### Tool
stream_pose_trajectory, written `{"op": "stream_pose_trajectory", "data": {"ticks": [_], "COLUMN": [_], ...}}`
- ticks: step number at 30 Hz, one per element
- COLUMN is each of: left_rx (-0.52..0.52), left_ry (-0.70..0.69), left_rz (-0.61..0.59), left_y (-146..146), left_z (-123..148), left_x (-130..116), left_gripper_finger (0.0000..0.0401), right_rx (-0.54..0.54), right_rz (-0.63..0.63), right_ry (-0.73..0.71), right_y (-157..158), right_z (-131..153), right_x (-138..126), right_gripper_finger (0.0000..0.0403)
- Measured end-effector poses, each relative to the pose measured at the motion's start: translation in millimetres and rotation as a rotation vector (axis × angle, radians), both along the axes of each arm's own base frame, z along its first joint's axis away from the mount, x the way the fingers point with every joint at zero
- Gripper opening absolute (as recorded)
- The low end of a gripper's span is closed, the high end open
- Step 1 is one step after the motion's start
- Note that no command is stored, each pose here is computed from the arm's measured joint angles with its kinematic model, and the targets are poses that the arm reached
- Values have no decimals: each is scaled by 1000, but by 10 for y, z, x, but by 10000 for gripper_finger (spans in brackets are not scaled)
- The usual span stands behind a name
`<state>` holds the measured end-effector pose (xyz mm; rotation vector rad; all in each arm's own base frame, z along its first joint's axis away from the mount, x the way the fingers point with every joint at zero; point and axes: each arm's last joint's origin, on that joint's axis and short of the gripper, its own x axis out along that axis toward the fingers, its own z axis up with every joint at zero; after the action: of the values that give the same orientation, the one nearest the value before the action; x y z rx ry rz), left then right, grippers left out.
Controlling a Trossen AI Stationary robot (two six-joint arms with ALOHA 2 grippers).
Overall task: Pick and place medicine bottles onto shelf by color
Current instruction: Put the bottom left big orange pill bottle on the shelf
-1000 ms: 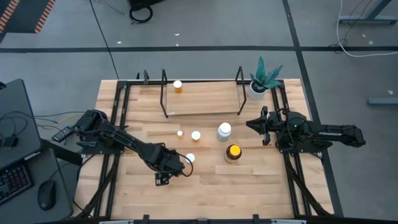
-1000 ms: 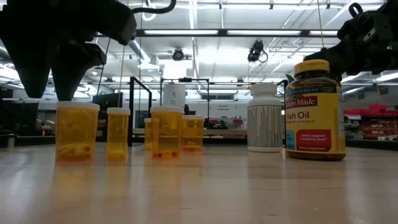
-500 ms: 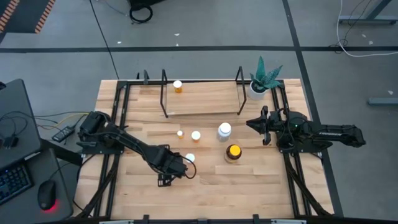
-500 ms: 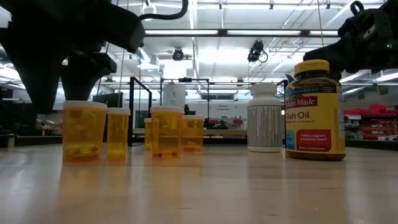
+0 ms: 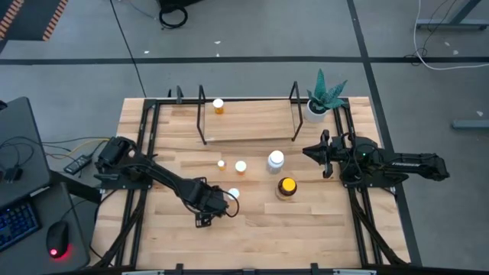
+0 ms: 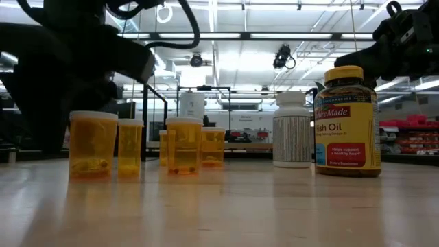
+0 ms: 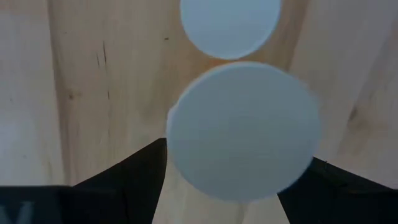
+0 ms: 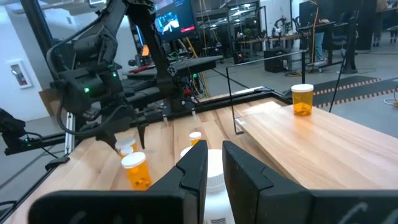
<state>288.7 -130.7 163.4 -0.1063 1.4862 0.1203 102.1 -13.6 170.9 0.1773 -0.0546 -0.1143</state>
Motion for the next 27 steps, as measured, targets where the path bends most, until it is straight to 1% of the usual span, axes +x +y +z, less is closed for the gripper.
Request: {"op": "stream_pose_trajectory", "data": {"ticks": [2,8,14,17,22,27], "left_rx": [-15,-26,17,17,9,5], "left_ry": [-30,-55,-77,-88,-107,-116], "left_rz": [8,14,18,25,46,50], "left_y": [-10,-11,0,15,53,64], "left_z": [-17,-45,-44,-41,-39,-37], "left_x": [21,34,41,57,94,109], "left_gripper_finger": [274,274,274,272,259,237], "right_rx": [-1,0,0,0,-1,0], "right_rz": [0,0,0,0,0,0], "right_ry": [-4,-3,-3,-3,-4,-3], "right_y": [0,0,0,0,0,0], "right_z": [4,2,2,3,3,2], "right_x": [0,0,0,0,0,0], "right_gripper_finger": [57,57,57,57,57,57]}}
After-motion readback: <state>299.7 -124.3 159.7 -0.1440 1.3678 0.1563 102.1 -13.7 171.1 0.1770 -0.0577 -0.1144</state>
